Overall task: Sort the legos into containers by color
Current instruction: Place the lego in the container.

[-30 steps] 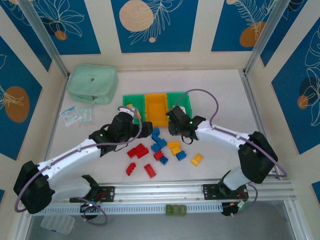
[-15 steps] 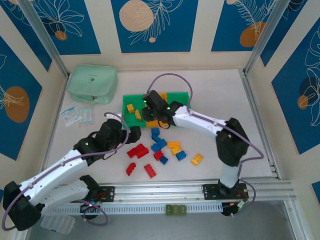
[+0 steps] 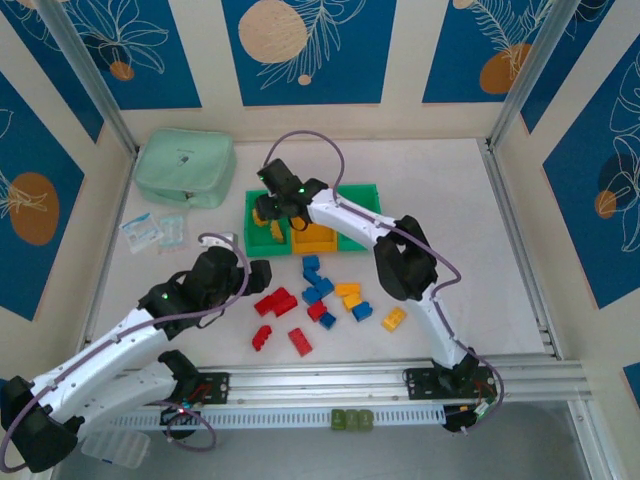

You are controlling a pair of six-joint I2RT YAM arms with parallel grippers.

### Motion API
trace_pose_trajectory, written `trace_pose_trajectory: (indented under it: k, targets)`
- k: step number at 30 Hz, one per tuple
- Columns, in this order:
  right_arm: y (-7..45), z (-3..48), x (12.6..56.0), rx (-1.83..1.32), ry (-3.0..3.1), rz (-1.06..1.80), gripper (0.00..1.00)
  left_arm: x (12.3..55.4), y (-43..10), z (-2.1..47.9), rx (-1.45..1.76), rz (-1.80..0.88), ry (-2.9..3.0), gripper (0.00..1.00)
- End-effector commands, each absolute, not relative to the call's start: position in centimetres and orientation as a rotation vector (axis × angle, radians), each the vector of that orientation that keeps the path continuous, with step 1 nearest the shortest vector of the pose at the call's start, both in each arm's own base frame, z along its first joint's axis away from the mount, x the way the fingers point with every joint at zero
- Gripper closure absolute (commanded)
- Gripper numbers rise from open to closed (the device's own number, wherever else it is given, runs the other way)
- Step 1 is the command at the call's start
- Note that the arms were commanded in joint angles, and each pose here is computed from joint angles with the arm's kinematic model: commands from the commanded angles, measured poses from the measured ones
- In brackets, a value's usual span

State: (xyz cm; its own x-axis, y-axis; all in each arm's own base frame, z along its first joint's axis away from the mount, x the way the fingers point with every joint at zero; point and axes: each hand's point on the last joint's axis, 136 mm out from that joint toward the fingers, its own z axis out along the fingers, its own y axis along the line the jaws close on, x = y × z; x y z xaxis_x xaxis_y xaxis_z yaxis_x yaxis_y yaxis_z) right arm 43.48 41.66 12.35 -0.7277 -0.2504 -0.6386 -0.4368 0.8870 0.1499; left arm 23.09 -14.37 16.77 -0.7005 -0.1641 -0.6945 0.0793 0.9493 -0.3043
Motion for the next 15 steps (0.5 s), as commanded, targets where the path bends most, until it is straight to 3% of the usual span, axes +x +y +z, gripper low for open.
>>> trace_pose_trajectory:
  k: [1,9,15]
  targets:
    - [41.5,15.5,42.6,-0.528,2.382,0.428,0.41,23.3,-13.8,16.8,-0.088,-0.379,2.308,0.01]
    - [37.5,18.4,37.6,-0.518,2.370,0.501,0.32,23.8,-15.3,17.3,-0.055,-0.441,2.307,0.01]
    - [32.3,16.8,33.0,-0.479,2.491,0.481,0.28,24.3,-18.2,16.9,0.002,-0.555,2.336,0.01]
